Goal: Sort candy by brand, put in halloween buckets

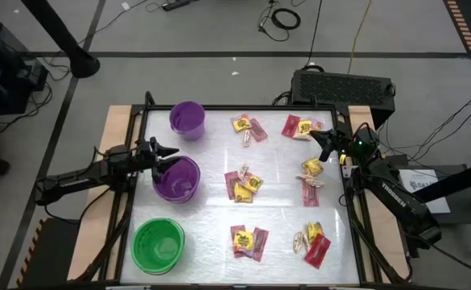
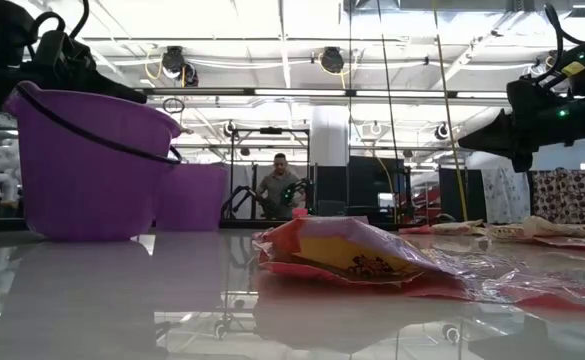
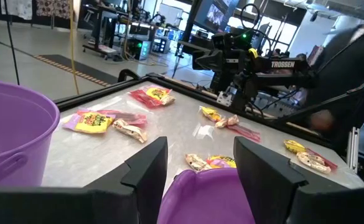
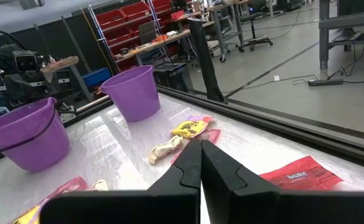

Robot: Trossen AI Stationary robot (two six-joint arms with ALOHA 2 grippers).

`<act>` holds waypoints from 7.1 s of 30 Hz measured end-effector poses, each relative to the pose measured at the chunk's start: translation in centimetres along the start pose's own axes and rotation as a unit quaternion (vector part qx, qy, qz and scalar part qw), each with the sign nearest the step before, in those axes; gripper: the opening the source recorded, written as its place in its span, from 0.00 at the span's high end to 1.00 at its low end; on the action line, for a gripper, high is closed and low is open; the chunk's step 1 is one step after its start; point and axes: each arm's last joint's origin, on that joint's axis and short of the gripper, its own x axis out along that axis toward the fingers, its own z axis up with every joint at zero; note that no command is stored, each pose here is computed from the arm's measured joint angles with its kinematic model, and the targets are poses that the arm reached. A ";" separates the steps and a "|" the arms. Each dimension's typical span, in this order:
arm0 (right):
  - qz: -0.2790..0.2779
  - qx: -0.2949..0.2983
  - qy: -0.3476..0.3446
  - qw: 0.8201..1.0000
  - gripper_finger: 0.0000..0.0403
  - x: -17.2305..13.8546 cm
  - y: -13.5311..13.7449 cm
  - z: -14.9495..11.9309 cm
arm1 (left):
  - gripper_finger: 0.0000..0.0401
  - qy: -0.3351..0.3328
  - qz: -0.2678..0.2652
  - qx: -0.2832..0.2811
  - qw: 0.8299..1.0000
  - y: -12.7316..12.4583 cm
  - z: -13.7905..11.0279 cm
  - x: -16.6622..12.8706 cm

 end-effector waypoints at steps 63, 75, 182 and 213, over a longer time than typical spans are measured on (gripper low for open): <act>0.000 0.000 0.000 1.000 1.00 0.0 0.0 0.0 | 0.52 0.000 0.000 0.000 1.000 0.0 0.0 0.0; 0.017 0.139 -0.044 0.989 1.00 0.0 0.3 1.0 | 0.52 -0.003 0.012 0.013 1.000 0.1 0.0 0.0; 0.154 -0.077 0.281 0.944 1.00 24.8 25.2 5.2 | 0.52 0.166 0.172 0.211 0.948 -1.6 11.8 4.0; 0.302 -0.044 0.120 0.945 0.95 34.9 30.1 2.2 | 0.52 0.246 0.251 0.224 0.909 -0.1 10.7 3.0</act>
